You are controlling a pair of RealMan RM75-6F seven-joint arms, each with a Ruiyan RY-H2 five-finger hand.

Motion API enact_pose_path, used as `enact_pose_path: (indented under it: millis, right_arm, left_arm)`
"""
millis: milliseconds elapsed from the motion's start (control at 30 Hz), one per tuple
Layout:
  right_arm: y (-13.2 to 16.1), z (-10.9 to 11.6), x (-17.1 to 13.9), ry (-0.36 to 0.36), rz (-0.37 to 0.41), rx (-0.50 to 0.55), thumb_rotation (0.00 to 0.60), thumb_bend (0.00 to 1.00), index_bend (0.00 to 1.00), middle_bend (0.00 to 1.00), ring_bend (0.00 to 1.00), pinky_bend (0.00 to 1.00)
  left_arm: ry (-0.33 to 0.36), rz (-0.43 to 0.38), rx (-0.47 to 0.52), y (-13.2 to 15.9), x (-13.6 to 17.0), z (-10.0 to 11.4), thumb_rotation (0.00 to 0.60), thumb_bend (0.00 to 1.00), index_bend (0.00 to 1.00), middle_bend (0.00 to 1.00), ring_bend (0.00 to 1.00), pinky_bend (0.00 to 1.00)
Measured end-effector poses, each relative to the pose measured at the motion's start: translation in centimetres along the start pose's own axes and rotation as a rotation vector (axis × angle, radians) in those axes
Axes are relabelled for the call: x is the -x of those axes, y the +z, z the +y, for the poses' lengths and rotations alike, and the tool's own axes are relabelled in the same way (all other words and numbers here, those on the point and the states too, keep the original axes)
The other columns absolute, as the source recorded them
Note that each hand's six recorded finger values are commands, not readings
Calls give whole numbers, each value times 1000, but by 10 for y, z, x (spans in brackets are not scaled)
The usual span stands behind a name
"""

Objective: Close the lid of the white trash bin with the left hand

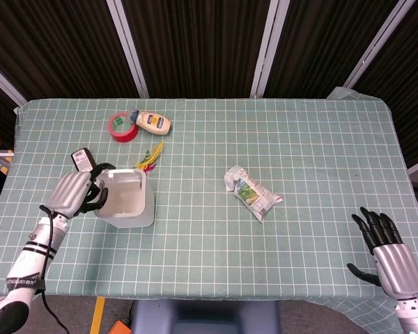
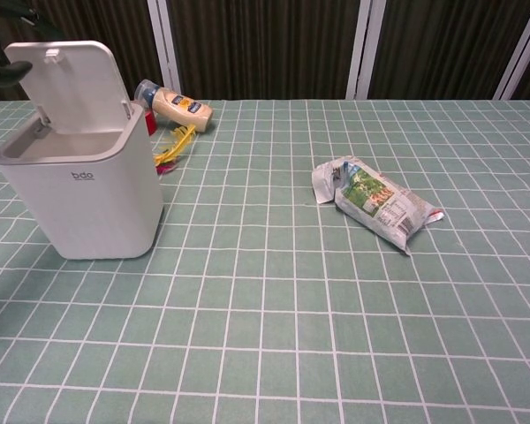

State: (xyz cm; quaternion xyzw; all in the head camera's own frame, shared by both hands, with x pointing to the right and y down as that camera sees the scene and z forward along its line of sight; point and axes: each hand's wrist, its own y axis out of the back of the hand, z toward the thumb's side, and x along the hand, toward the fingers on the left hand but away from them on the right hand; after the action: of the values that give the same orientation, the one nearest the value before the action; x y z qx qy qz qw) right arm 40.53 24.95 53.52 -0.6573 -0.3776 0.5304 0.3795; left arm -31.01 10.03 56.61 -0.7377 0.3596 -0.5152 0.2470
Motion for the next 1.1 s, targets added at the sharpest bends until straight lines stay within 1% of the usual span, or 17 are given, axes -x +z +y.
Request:
enact_pose_path:
  millis: [200, 367, 533, 667, 733, 800, 900, 1033, 1100]
  right_arm:
    - [1, -1, 0, 2, -3, 3, 600, 210, 0, 0, 0, 0]
    - [3, -3, -1, 8, 1, 2, 600, 210, 0, 0, 0, 0]
    - [4, -3, -1, 6, 2, 4, 600, 210, 0, 0, 0, 0]
    - [3, -2, -1, 1, -1, 6, 600, 210, 0, 0, 0, 0]
    - [3, -2, -1, 1, -2, 7, 600, 210, 0, 0, 0, 0]
    - [2, -1, -1, -1, -3, 9, 600, 210, 0, 0, 0, 0]
    - [2, 0, -1, -3, -4, 11, 600, 210, 0, 0, 0, 0]
    - [2, -1, -2, 2, -2, 11, 600, 210, 0, 0, 0, 0]
    - [2, -1, -2, 4, -1, 11, 600, 210, 0, 0, 0, 0]
  left_arm:
    - [-44, -17, -39, -8, 24, -14, 600, 578, 256, 1000, 1000, 1000]
    - [-104, -30, -73, -16, 41, -33, 600, 579, 257, 1000, 1000, 1000]
    - [-169, -32, -113, -24, 48, -53, 600, 580, 255, 1000, 1000, 1000]
    - [-200, -27, -129, -27, 48, -62, 600, 580, 254, 1000, 1000, 1000]
    - [-205, -28, -136, -27, 47, -64, 600, 580, 239, 1000, 1000, 1000]
    - [-192, -33, -136, -25, 47, -63, 600, 580, 208, 1000, 1000, 1000]
    - [-134, -55, -125, -19, 48, -54, 600, 581, 160, 1000, 1000, 1000]
    - [-14, -117, -114, -7, 56, -35, 600, 580, 93, 1000, 1000, 1000]
    - [37, -149, -112, -1, 63, -27, 600, 581, 81, 998, 1000, 1000]
